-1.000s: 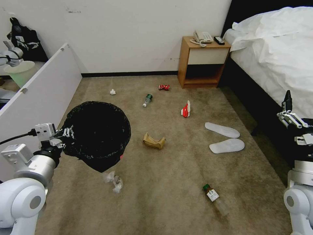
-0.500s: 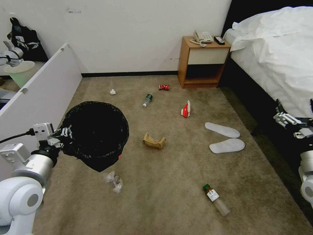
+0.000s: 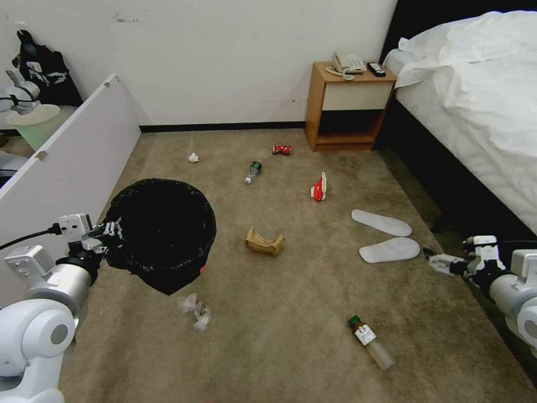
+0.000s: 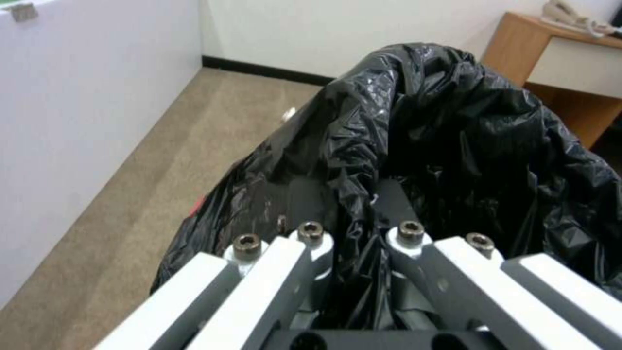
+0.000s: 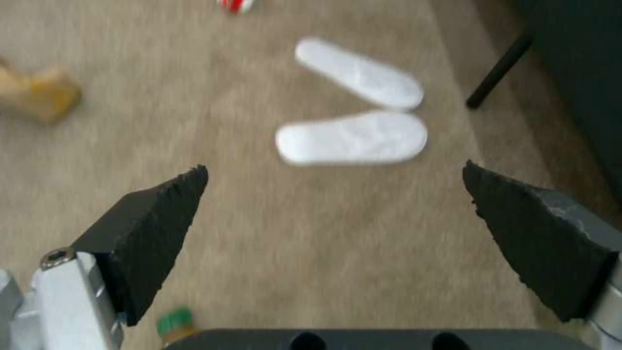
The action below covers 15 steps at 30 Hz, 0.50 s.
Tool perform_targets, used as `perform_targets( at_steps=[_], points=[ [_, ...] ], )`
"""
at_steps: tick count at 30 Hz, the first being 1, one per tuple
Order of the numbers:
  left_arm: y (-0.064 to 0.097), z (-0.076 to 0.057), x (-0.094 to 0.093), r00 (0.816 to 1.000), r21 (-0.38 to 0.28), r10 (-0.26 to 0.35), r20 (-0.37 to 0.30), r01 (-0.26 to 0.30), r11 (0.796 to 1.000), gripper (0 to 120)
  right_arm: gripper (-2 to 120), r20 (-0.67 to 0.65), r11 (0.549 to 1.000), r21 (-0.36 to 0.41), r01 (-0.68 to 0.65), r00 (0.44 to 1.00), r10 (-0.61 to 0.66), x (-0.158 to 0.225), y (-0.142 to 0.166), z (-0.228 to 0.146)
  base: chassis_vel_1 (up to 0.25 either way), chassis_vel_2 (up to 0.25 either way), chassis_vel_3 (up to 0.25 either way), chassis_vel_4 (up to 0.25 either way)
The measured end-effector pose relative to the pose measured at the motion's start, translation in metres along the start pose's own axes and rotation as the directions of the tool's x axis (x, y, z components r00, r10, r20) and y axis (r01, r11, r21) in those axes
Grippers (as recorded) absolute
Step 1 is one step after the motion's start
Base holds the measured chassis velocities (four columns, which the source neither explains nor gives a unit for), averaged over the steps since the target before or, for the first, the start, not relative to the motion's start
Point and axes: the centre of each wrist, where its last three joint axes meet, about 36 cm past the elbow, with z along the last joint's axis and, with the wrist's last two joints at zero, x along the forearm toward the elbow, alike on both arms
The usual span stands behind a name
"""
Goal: Pick up the trash bin, then pick up the garbage from the floor and place it into the trash bin.
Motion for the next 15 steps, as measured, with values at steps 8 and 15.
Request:
perform_targets(
  at_steps=[8, 15],
  points=[
    [0.002, 0.008, -0.005, 1.0, 0.001, -0.009, -0.016, 0.009, 1.0, 4, 100, -0.149, 0.998, 0.006, 0.057, 0.987, -0.055, -0.015, -0.006, 0.036, 0.0, 0.0, 0.0, 0.0],
    [0.002, 0.013, -0.007, 1.0, -0.001, -0.011, -0.028, 0.011, 1.0, 4, 100, -0.22, 0.996, -0.006, 0.084, 0.972, -0.083, -0.028, -0.004, 0.059, 0.0, 0.0, 0.0, 0.0]
  ],
)
